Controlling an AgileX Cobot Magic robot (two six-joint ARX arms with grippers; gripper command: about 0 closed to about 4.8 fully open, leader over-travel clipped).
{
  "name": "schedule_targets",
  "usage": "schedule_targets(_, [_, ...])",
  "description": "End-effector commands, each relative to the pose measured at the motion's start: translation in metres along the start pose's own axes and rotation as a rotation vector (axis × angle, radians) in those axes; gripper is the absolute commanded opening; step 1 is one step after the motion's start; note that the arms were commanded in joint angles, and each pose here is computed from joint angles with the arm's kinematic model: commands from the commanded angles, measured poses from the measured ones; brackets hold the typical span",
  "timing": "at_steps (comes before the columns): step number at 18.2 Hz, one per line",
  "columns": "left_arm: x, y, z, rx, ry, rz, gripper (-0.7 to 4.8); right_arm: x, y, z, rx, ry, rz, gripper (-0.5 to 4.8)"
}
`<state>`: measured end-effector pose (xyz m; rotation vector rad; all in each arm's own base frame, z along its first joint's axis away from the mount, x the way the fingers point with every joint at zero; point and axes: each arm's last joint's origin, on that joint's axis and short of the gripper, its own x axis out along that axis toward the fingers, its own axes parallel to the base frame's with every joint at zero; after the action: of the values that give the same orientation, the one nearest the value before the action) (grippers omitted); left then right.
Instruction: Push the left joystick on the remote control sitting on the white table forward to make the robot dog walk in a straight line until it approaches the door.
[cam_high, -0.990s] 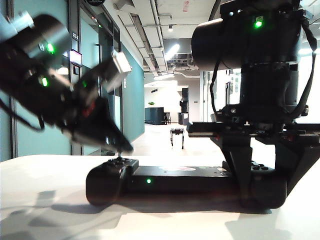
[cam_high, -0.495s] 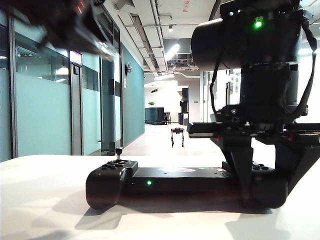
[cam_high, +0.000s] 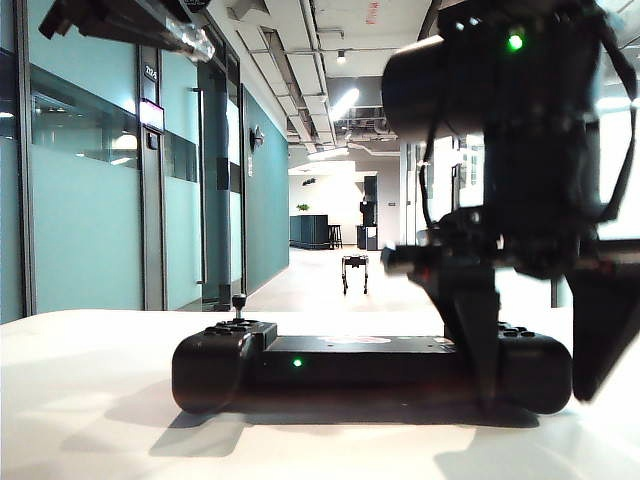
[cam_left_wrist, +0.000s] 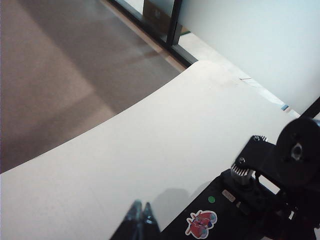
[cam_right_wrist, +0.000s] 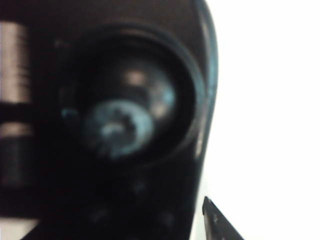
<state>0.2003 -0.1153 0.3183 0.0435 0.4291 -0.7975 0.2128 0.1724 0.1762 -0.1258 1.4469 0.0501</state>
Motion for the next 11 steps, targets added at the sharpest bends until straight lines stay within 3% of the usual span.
schedule_targets(1, [-0.005,-0.002,0.001,0.008,0.0,-0.001,-0.05,-0.023,0.003,0.009,-0.038,-0.012,0.005,3.42])
schedule_targets(4, [-0.01,-0.003,0.0,-0.013,0.008,0.0,-0.05,-0.048,0.003,0.012,-0.084,0.007,-0.004,3.42])
schedule_targets(5, [-0.012,-0.004,0.0,-0.015,0.012,0.013,-0.05,-0.06,0.002,0.011,-0.097,-0.005,0.0,3.11])
schedule_targets(6, [-0.016,-0.005,-0.002,-0.021,0.032,0.033,-0.05,-0.077,0.0,0.005,-0.112,-0.051,0.03,1.2])
schedule_targets(7, [-0.02,-0.006,-0.004,-0.027,0.043,0.036,-0.05,-0.094,-0.006,-0.001,-0.106,-0.107,0.062,-0.06])
schedule_targets(11, [-0.036,-0.011,-0.01,-0.026,0.012,0.044,-0.05,-0.139,-0.026,-0.019,-0.133,-0.368,0.079,-0.06])
